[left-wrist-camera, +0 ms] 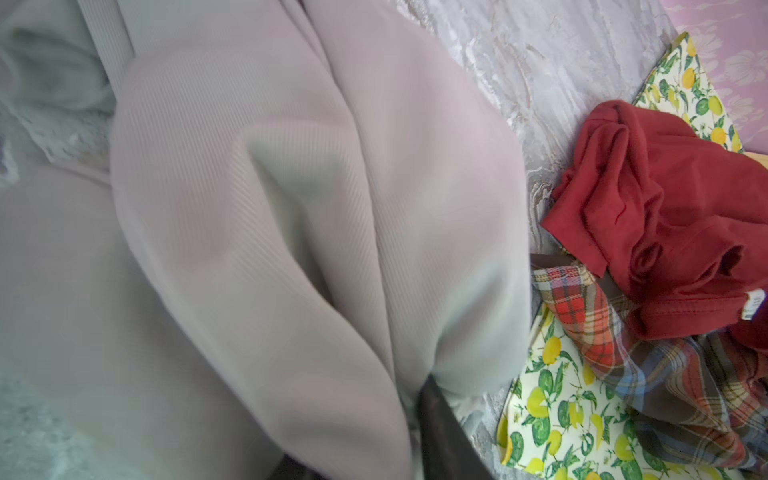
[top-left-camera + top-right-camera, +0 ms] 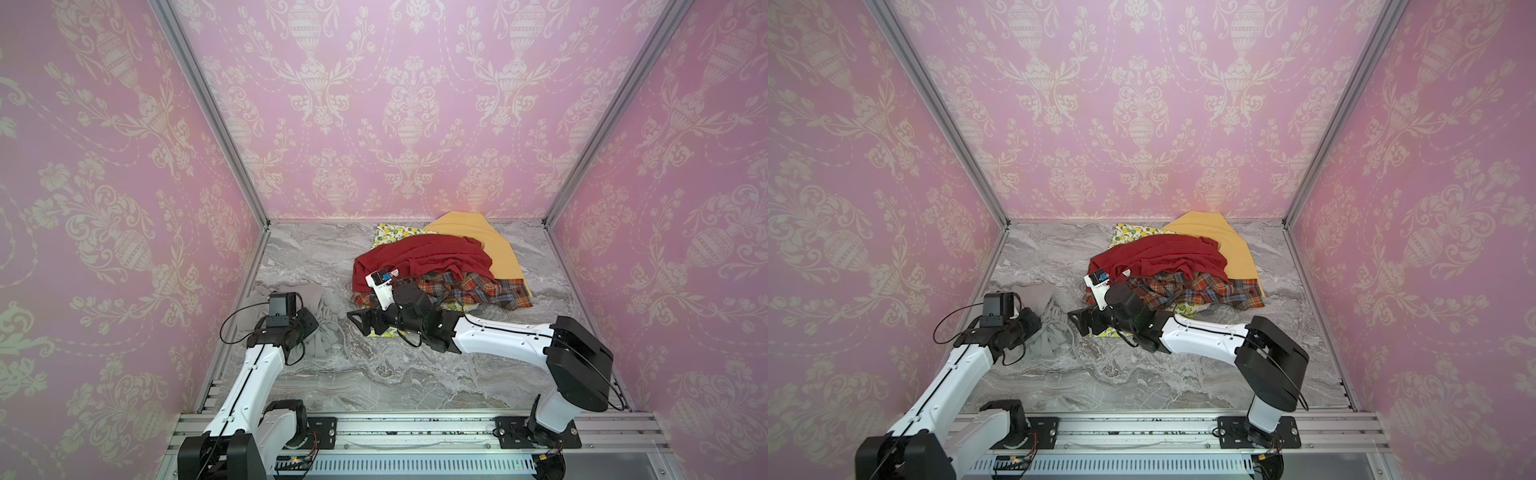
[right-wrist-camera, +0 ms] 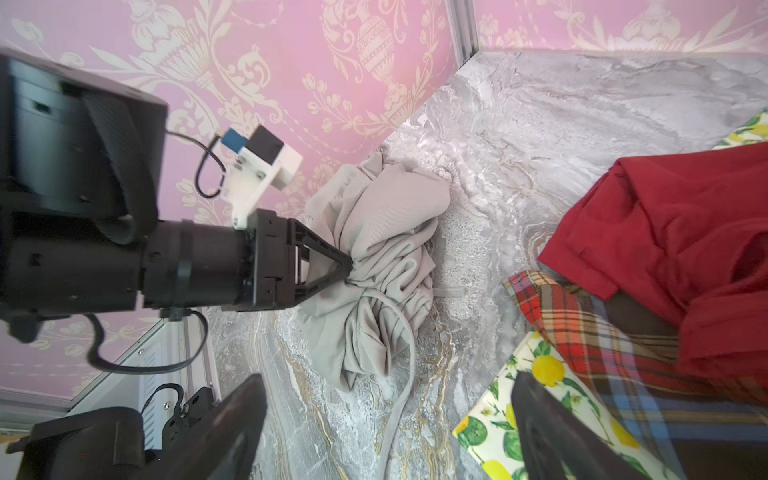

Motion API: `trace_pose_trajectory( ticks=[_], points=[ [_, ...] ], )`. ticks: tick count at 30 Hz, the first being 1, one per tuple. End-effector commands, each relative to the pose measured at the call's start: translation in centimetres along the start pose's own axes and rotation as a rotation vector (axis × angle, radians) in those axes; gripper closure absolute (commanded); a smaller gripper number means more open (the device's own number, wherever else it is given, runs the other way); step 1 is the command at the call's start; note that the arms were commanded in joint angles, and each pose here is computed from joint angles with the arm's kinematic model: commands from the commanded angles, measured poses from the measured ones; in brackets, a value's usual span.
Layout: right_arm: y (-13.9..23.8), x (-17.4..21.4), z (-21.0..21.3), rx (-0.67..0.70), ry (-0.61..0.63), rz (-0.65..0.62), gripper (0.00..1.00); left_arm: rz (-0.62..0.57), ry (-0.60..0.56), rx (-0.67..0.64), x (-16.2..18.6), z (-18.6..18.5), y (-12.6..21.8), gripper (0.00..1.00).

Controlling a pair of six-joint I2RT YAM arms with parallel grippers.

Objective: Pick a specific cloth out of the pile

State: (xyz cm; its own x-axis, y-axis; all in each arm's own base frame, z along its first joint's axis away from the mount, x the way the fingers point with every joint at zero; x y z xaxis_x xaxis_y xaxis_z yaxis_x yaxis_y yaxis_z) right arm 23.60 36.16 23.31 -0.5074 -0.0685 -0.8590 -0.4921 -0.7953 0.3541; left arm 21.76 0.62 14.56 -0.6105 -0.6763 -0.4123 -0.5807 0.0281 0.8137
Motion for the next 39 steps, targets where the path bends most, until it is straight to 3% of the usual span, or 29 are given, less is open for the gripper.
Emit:
trace_pose_trajectory(
  ticks=[1,10,14,18,24,32,36,39],
  points=[
    [2.5,0.3,-2.1,0.112,0.012,0.013,0.05,0.018,0.082,-0.027,0.9,0.7,-1.5,0.55],
    [10.2,-1.3,-5.0,0.239,-0.035,-0.074,0.01,0.090,0.109,-0.067,-0.9,-0.8,-7.1,0.49],
    [12.3,-1.4,-6.1,0.283,-0.052,-0.094,0.00,0.102,0.128,-0.068,-4.3,-3.6,-10.4,0.49],
    [13.3,-0.8,-7.1,0.328,-0.068,-0.075,0.00,0.088,0.241,-0.047,-7.8,-6.5,-13.7,0.49],
    [14.2,0.0,-9.3,0.369,-0.125,-0.060,0.00,-0.013,0.423,-0.038,-12.2,-10.5,-17.2,0.49],
    [14.6,0.3,-11.3,0.382,-0.166,-0.032,0.00,-0.150,0.682,-0.090,-15.3,-11.8,-19.1,0.48],
    [15.0,0.2,-11.9,0.384,-0.171,-0.029,0.00,-0.214,0.750,-0.115,-16.7,-12.4,-19.1,0.47],
    [15.4,0.2,-12.2,0.395,-0.168,-0.029,0.00,-0.237,0.739,-0.121,-17.4,-13.2,-18.8,0.43]
  ],
)
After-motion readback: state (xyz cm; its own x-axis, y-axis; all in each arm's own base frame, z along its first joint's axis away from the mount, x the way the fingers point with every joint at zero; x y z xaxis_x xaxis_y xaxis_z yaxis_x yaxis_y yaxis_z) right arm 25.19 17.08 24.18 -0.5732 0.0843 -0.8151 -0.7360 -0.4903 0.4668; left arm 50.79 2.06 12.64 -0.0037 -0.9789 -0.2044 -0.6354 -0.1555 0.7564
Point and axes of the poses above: each gripper's point midway between its finger pads, its own y axis back along the fingers, its own z axis along the line the jaws close on, x = y × z, the point moved 8 cm from there along y, back along the fingers, and after that the axes turned 1 degree about y, right-handed, at the moved point
